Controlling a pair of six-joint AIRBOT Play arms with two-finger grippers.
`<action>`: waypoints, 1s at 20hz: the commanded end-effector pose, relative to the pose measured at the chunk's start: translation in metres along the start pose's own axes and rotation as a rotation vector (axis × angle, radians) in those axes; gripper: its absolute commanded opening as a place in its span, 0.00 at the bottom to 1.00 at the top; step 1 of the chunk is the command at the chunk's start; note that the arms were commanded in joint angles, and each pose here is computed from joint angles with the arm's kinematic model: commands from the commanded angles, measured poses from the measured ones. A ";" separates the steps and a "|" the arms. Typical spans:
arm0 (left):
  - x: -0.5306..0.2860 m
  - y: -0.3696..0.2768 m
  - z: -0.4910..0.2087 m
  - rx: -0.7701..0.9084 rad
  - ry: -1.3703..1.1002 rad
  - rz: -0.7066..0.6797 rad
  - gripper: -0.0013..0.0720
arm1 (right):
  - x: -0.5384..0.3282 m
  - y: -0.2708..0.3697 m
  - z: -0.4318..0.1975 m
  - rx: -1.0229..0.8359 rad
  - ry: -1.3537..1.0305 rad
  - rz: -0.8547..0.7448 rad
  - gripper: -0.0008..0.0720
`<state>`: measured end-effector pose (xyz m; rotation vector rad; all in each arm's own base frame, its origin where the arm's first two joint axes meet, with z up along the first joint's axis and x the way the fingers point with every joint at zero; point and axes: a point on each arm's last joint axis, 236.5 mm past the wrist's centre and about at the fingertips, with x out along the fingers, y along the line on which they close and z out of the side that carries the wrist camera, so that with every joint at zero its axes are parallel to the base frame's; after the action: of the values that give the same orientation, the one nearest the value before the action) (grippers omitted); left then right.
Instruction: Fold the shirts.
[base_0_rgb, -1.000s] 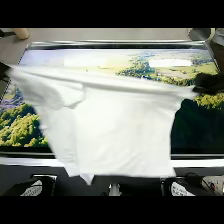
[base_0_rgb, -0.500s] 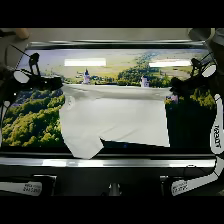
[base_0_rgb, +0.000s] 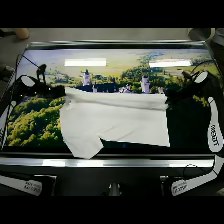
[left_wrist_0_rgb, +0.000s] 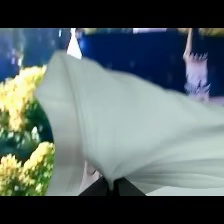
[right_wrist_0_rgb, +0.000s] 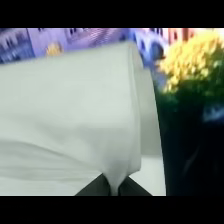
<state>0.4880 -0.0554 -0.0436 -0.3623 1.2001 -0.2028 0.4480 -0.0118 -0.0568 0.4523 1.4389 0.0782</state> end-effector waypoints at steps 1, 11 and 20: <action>0.015 0.009 -0.056 -0.064 0.235 0.002 0.14 | 0.035 -0.005 -0.061 0.019 0.196 -0.033 0.08; -0.071 0.039 -0.175 -0.159 0.383 -0.029 0.64 | -0.045 -0.046 -0.126 0.148 0.239 -0.008 0.65; -0.026 -0.003 -0.294 -0.242 0.432 -0.135 0.64 | -0.034 -0.049 -0.150 0.159 0.236 -0.018 0.66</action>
<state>0.2170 -0.0850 -0.0978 -0.6309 1.6390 -0.2692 0.2946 -0.0270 -0.0482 0.5911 1.6760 0.0140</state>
